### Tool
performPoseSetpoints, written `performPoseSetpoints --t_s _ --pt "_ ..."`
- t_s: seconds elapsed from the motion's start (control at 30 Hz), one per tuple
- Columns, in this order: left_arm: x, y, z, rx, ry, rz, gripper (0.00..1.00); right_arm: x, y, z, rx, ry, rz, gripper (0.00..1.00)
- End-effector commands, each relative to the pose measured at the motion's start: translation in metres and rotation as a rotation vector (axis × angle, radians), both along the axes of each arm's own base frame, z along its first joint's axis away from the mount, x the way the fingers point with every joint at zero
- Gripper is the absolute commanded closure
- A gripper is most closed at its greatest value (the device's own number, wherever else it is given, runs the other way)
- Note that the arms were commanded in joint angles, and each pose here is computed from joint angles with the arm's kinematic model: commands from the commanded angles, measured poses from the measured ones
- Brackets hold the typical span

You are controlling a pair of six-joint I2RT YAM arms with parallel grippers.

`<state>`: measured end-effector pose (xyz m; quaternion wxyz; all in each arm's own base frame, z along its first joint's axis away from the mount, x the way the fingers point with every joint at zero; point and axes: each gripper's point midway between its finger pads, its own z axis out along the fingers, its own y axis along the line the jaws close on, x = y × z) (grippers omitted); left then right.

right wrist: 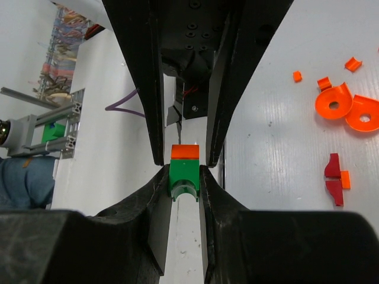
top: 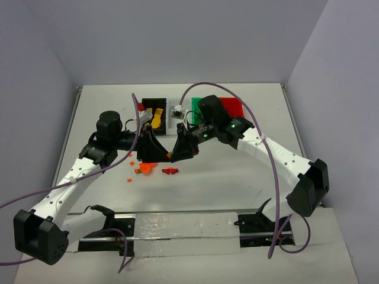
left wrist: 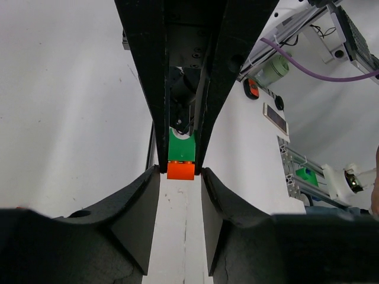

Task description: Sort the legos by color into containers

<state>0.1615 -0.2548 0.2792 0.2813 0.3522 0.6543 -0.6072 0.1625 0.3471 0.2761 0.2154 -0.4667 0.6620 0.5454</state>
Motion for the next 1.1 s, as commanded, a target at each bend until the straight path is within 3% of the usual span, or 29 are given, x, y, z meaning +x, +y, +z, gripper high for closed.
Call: performPoseSetpoints --t_s 0.0,0.2,0.37,0.53,0.6,0.67,1.07 --pt "-0.005 -0.003 0.022 -0.046 -0.074 -0.049 0.61 0.000 0.004 0.011 0.023 -0.046 0.004 1.00" --pt "-0.006 -0.004 0.022 -0.045 -0.066 -0.058 0.73 0.002 0.005 0.009 0.021 -0.076 0.005 1.00" --pt "-0.006 -0.004 0.021 -0.035 -0.059 -0.051 1.00 0.003 0.005 0.004 0.003 -0.073 -0.003 1.00" --pt "-0.007 -0.003 0.019 -0.026 -0.062 -0.052 1.00 0.003 0.005 0.003 -0.008 -0.063 -0.005 0.86" --pt "-0.008 -0.002 0.015 -0.017 -0.069 -0.056 1.00 0.002 0.004 0.002 -0.010 -0.063 -0.004 0.61" --pt "-0.010 -0.001 0.012 -0.013 -0.073 -0.060 1.00 0.001 0.003 0.003 -0.011 -0.068 -0.004 0.54" --pt "-0.012 0.002 0.000 0.021 -0.087 -0.058 1.00 0.002 -0.002 0.005 -0.007 -0.076 -0.002 0.56"
